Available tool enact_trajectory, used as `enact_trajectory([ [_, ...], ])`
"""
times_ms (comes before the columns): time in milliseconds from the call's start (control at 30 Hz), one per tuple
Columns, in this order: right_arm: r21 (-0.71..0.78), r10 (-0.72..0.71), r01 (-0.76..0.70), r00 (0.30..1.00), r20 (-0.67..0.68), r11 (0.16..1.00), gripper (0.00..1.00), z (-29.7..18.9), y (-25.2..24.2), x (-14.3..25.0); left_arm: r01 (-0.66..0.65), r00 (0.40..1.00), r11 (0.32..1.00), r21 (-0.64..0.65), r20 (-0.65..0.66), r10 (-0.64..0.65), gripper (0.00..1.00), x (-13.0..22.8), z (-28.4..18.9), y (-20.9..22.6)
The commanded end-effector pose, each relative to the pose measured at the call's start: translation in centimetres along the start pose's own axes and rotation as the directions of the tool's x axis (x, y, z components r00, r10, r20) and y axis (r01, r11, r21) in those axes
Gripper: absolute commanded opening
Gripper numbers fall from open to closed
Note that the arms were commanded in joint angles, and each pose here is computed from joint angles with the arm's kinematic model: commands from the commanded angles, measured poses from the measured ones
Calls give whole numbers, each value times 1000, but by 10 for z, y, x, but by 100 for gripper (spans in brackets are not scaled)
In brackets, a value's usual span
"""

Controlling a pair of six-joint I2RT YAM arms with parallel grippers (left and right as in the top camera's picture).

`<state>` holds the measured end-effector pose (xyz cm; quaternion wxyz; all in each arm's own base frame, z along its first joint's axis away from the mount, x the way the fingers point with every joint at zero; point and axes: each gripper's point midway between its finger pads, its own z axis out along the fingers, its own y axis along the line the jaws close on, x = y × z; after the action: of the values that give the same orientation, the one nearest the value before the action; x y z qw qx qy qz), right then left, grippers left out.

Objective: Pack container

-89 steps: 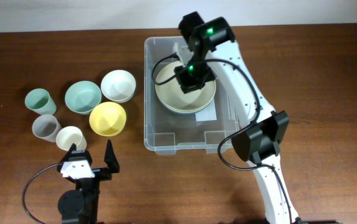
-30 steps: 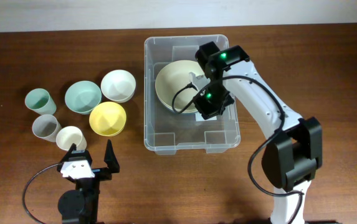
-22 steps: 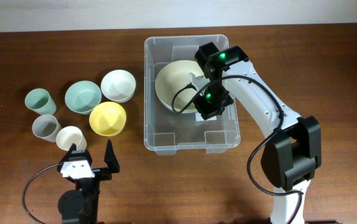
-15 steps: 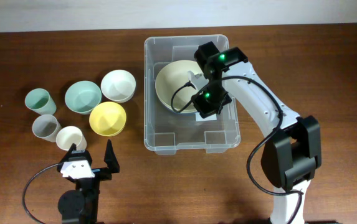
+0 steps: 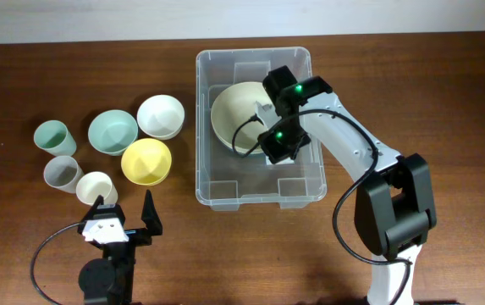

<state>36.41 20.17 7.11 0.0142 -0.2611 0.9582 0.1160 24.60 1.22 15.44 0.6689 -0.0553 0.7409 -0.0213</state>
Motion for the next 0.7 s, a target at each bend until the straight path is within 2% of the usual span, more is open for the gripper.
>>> enact_trajectory([
  [0,54,-3,2,1000,17,999,4,2,-11,-5,-16,1000,1000,11,0,16,100,2,0,-2],
  [167,131,11,-14,1000,25,991,4,1,-24,-7,-16,1000,1000,12,0,16,100,2,0,-2],
  [433,139,42,-58,992,119,989,4,-1,-28,-29,-16,1000,1000,11,0,16,100,2,0,-2],
  [667,120,57,-63,997,54,991,4,-3,-23,-13,-16,1000,1000,11,0,16,100,2,0,-2],
])
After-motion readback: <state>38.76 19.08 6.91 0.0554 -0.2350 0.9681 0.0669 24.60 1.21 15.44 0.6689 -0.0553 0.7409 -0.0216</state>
